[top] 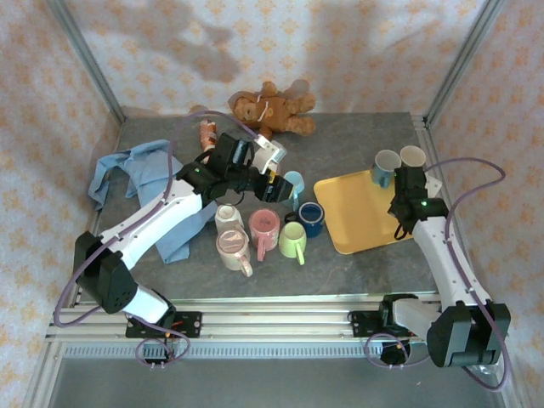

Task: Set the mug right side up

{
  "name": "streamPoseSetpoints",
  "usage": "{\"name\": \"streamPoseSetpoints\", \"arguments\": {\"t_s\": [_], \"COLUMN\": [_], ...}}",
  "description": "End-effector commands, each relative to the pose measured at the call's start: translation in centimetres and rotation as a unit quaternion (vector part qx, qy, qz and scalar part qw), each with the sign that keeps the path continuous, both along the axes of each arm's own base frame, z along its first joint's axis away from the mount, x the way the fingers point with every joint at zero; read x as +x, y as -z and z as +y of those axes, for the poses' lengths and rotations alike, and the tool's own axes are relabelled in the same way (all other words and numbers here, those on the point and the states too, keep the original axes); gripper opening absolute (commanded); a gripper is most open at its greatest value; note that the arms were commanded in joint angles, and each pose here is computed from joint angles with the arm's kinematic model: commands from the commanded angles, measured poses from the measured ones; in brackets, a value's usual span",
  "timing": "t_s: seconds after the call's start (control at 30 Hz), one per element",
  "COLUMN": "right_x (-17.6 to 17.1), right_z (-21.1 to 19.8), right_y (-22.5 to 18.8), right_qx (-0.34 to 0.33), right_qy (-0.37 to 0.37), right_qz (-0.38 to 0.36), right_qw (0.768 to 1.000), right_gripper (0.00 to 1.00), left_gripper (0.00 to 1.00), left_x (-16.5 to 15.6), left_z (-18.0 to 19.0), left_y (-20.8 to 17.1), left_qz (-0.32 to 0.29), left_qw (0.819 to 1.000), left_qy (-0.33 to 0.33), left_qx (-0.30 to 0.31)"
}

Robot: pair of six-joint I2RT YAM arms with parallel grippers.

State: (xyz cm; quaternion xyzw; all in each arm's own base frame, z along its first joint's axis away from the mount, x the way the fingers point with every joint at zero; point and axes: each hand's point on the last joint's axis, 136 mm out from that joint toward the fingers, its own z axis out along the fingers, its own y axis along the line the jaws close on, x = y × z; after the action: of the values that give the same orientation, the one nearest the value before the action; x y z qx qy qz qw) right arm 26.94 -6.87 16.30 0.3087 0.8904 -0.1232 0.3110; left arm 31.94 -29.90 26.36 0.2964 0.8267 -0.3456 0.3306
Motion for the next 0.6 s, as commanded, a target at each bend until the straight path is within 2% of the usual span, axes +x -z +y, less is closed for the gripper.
{"name": "streamPoseSetpoints", "arguments": {"t_s": [0.0,0.3,0.57], "right_x": [2.1,4.7,7.1], "right_z": [-2.2,-5.2,-6.8], "right_y": [-1.9,-0.4,1.1], "right_qx": [-0.030,-0.076,-0.091], "right_qy": [0.035,0.037,0.020], "right_qz": [-0.066,-0.047,-0.045], "right_qw": [0.997,0.995,0.995], "right_gripper": [0.00,0.00,0.00], "left_gripper": [0.66,0.66,0.65], "left_x": [-0.1,-0.2,0.1], "left_z": [-1.0,-0.9,-0.5], "left_y": [-1.1,-0.4,0.6], "left_qz": [-0.018,-0.016,-0.007], "left_qw": [1.000,1.000,1.000], "left_qy": [0.023,0.026,-0.004], "left_qx": [-0.009,0.003,0.004]}}
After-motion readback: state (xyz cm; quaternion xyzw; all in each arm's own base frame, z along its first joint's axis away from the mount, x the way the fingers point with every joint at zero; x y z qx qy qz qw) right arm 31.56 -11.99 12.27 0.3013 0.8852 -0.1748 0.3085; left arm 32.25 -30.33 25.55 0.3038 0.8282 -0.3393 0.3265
